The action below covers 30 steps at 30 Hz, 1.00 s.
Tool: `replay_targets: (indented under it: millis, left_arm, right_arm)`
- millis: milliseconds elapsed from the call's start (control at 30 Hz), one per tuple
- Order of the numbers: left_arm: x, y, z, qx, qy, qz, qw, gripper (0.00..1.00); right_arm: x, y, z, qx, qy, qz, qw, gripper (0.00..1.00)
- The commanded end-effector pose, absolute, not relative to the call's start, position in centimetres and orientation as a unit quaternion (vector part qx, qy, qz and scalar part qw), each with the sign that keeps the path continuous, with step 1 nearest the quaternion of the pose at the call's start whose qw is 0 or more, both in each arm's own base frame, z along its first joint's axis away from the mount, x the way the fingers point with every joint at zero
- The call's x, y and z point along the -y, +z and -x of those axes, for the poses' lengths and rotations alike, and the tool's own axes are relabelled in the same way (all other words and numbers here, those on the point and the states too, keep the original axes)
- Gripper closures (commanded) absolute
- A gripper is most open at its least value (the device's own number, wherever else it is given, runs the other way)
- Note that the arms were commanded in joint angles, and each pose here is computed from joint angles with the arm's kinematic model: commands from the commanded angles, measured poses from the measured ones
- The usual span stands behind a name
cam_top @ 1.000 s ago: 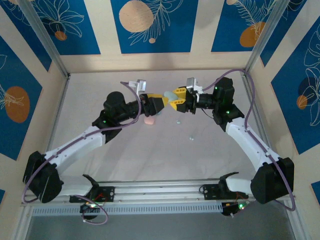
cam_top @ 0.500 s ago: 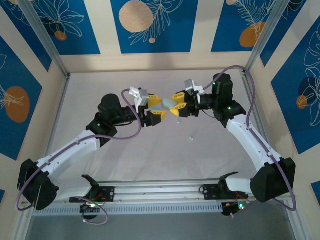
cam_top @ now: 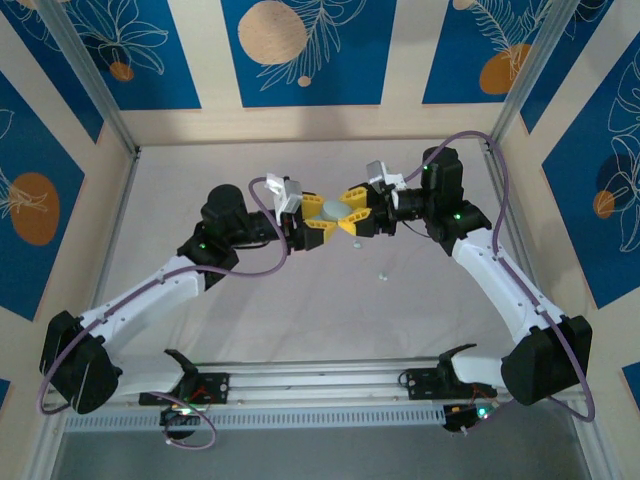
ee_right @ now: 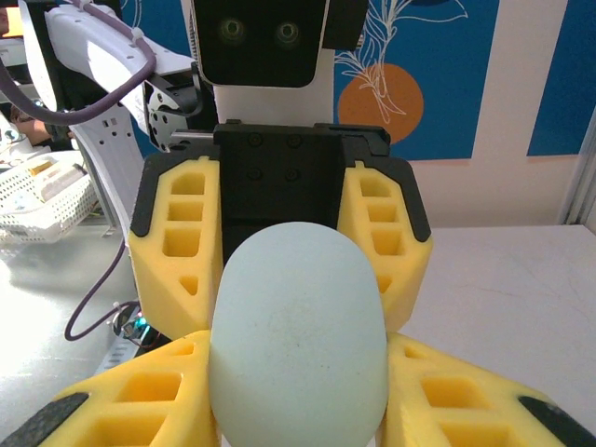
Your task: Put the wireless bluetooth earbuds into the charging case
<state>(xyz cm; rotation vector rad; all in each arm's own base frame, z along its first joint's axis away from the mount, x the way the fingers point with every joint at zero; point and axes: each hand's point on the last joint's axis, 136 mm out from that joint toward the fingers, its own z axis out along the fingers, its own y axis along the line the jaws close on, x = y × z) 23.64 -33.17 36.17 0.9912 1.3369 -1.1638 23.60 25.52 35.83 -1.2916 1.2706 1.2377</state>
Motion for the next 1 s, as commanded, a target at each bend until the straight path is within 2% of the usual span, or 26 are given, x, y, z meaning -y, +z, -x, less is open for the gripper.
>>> replay_targets:
  millis: [0,433,700,967]
  left_arm:
    - [33.5,38.4,-22.7,-0.524,-0.502,-0.430,0.536,0.53]
    - [33.7,37.7,-22.6,-0.530,-0.493,-0.444,0.528,0.71]
    - [33.5,37.0,-22.3,-0.520,-0.481,-0.459,0.536,0.77]
    - [33.3,37.5,-22.5,-0.513,-0.480,-0.450,0.551,0.77]
  right_arm:
    - [-25.7,36.7,-23.1,-0.501,0.503,0.535,0.458,0.67]
    - [-25.7,37.0,-23.1,-0.506,0.505,0.531,0.455,0.65]
    - [-24.9,37.5,-24.9,-0.569,0.524,0.469,0.426,0.50]
    - [-24.5,37.6,-26.5,-0.605,0.524,0.429,0.419,0.41]
